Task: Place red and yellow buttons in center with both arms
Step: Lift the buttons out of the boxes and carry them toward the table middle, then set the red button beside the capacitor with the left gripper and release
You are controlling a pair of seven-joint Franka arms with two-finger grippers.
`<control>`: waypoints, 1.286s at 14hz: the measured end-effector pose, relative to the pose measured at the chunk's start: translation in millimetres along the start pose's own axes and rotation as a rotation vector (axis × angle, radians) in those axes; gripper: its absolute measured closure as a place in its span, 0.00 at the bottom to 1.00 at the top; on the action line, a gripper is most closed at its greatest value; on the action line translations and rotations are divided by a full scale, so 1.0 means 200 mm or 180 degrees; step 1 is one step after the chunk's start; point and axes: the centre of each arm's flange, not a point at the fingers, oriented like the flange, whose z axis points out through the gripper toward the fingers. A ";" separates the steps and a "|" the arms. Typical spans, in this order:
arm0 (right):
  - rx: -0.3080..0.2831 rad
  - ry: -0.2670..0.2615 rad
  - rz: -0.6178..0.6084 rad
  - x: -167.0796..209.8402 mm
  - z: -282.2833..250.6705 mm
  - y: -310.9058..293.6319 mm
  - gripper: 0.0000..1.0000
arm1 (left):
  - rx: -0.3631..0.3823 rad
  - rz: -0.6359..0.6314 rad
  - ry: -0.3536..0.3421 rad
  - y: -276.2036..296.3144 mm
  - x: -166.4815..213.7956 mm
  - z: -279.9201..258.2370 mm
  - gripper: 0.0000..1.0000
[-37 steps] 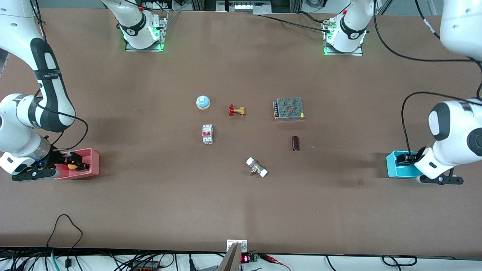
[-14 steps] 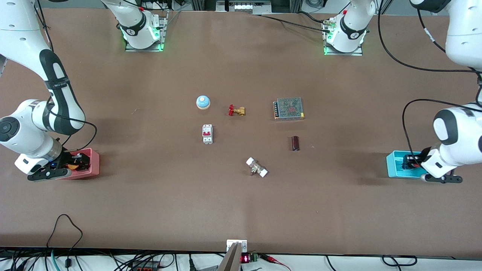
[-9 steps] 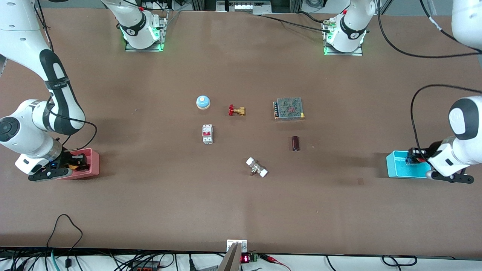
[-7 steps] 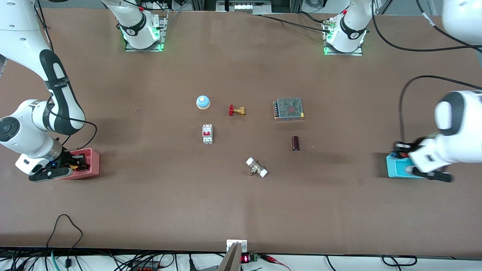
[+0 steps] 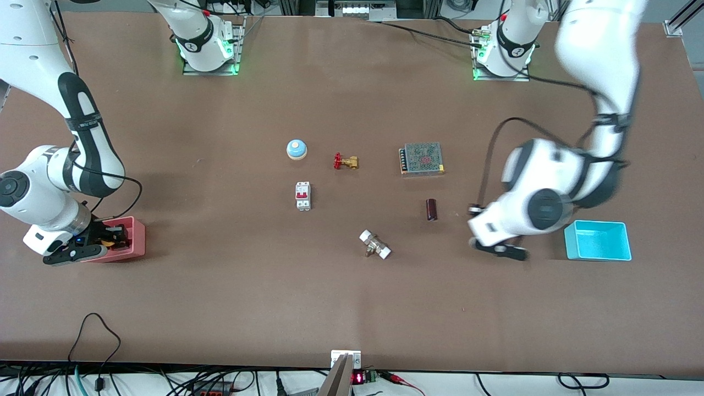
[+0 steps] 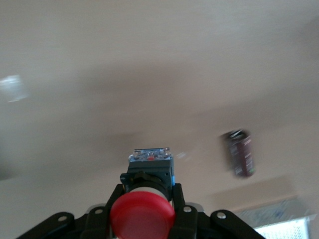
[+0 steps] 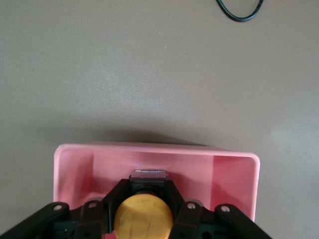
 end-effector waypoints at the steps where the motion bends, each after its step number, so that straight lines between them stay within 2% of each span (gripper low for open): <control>1: 0.0000 0.0001 -0.0016 0.00 0.00 0.00 0.63 | 0.0005 -0.0030 0.0007 0.07 0.01 0.06 0.59; 4: -0.0005 -0.0010 -0.0106 0.00 -0.05 0.02 0.63 | 0.0011 -0.0108 -0.0009 0.10 0.03 0.12 0.59; 6: 0.0041 -0.0152 -0.0142 0.00 -0.18 0.04 0.63 | 0.0005 -0.0245 0.0019 0.06 0.02 0.17 0.59; 8: 0.0149 -0.0284 -0.0158 0.03 -0.44 -0.01 0.63 | -0.0008 -0.0327 0.0056 0.06 -0.01 0.30 0.59; 11: 0.0385 -0.0386 -0.0006 0.06 -0.86 -0.24 0.63 | -0.0038 -0.0376 0.0150 0.04 -0.11 0.43 0.59; 13: 0.0428 -0.0460 0.0236 0.11 -0.97 -0.50 0.63 | -0.0047 -0.0390 0.0198 0.03 -0.16 0.45 0.59; 15: 0.0451 -0.0542 0.0379 0.15 -0.94 -0.83 0.63 | -0.0042 -0.0400 0.0178 0.01 -0.18 0.47 0.45; 16: 0.0436 -0.0560 0.0451 0.17 -0.89 -0.98 0.63 | -0.0040 -0.0403 0.0170 0.01 -0.19 0.47 0.34; 18: 0.0300 -0.0501 0.0506 0.17 -0.77 -1.20 0.63 | -0.0043 -0.0404 0.0185 0.01 -0.18 0.47 0.15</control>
